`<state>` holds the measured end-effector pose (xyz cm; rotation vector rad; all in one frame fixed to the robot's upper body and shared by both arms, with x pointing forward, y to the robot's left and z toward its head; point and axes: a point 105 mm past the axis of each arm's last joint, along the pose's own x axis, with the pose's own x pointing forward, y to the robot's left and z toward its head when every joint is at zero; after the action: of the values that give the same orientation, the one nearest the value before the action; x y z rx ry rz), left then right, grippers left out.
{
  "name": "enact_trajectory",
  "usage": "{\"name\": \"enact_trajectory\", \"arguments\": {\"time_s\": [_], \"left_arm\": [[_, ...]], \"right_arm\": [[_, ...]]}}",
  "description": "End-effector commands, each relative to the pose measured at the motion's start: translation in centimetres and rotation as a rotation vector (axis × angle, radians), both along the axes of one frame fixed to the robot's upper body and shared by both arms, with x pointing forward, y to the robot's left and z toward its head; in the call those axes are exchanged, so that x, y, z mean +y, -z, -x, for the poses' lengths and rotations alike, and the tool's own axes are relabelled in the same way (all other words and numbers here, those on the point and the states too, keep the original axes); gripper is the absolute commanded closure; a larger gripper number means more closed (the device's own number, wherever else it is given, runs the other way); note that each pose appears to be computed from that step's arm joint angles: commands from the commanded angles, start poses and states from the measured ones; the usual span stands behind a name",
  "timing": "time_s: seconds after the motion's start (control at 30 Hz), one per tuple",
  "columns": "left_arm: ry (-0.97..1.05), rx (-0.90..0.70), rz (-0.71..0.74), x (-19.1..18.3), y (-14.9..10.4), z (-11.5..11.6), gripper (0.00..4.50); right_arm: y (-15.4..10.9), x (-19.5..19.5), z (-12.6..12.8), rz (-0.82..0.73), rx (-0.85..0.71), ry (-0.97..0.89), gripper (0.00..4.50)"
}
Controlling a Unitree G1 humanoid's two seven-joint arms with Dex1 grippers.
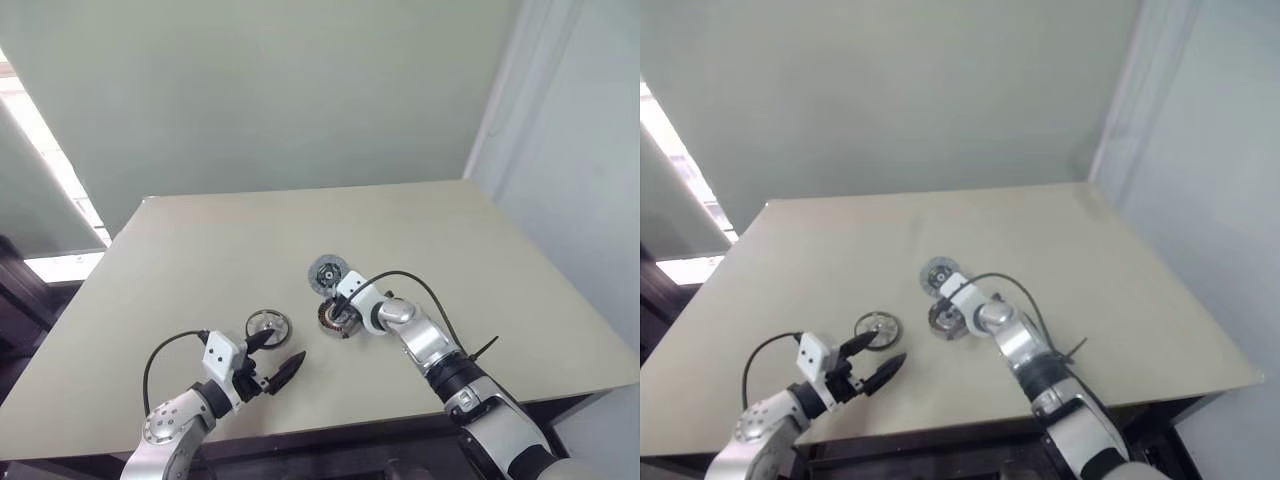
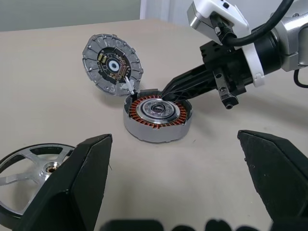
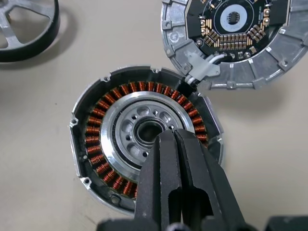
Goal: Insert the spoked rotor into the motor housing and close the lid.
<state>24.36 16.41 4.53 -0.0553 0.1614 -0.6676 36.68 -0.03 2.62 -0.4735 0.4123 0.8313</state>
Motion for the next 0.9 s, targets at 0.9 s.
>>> {"name": "enact_trajectory", "arguments": {"time_s": [0.9], "left_arm": [[0.012,-0.062,-0.003,-0.2,-1.4,-0.2,0.0]], "right_arm": [[-0.7,-0.3,-0.9,0.031,-0.058,0.011,4.47]]}}
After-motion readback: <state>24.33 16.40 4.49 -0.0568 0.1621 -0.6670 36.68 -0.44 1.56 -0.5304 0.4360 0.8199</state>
